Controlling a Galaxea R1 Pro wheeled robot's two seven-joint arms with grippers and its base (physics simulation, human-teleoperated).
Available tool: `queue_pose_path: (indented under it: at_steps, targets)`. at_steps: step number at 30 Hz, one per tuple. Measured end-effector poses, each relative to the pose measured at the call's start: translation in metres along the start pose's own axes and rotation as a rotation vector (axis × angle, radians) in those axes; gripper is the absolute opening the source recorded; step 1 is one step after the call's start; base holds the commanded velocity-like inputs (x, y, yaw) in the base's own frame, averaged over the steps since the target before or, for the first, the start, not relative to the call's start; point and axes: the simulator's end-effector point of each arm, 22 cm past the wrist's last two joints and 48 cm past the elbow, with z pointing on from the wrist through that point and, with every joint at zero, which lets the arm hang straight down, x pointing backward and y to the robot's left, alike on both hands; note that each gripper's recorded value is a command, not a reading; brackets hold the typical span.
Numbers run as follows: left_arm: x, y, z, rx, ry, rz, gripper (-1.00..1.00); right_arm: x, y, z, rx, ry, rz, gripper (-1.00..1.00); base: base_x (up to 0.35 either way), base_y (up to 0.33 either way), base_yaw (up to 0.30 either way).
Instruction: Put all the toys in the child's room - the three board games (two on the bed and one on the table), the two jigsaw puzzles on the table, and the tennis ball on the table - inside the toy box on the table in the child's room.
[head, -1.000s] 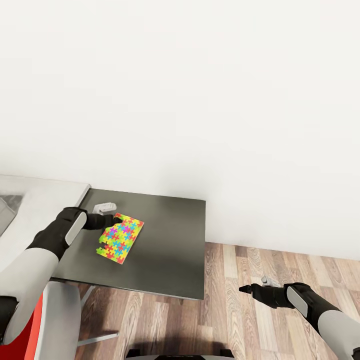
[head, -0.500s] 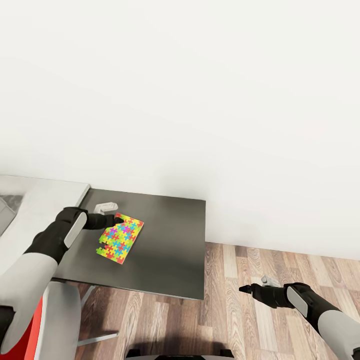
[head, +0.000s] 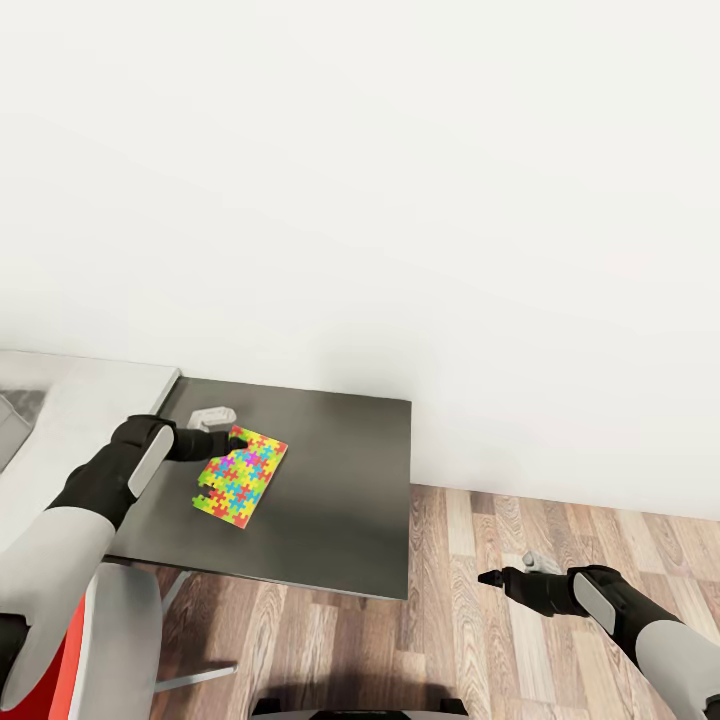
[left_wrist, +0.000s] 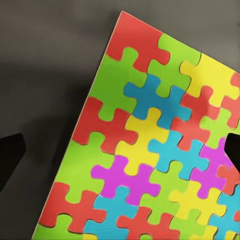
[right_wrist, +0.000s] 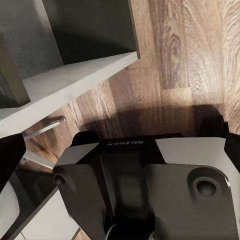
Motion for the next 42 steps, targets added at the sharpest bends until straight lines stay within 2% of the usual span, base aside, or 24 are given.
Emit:
queue_pose_path:
  at_steps: [7, 17, 26, 42]
  targets:
    - [0.005, 0.000, 0.000, 0.001, 0.024, -0.006, 1.00, 0.000, 0.000, 0.000, 0.000, 0.000, 0.000, 1.00, 0.000, 0.000, 0.000]
    - [0.007, -0.002, 0.000, 0.007, 0.031, -0.008, 1.00, 0.000, 0.000, 0.000, 0.000, 0.000, 0.000, 1.00, 0.000, 0.000, 0.000]
    - [0.005, -0.025, -0.004, 0.117, 0.031, 0.000, 1.00, 0.000, 0.000, 0.000, 0.000, 0.000, 0.000, 1.00, 0.000, 0.000, 0.000]
    - [0.006, -0.030, -0.005, 0.134, 0.035, 0.006, 1.00, 0.000, 0.000, 0.000, 0.000, 0.000, 0.000, 1.00, 0.000, 0.000, 0.000]
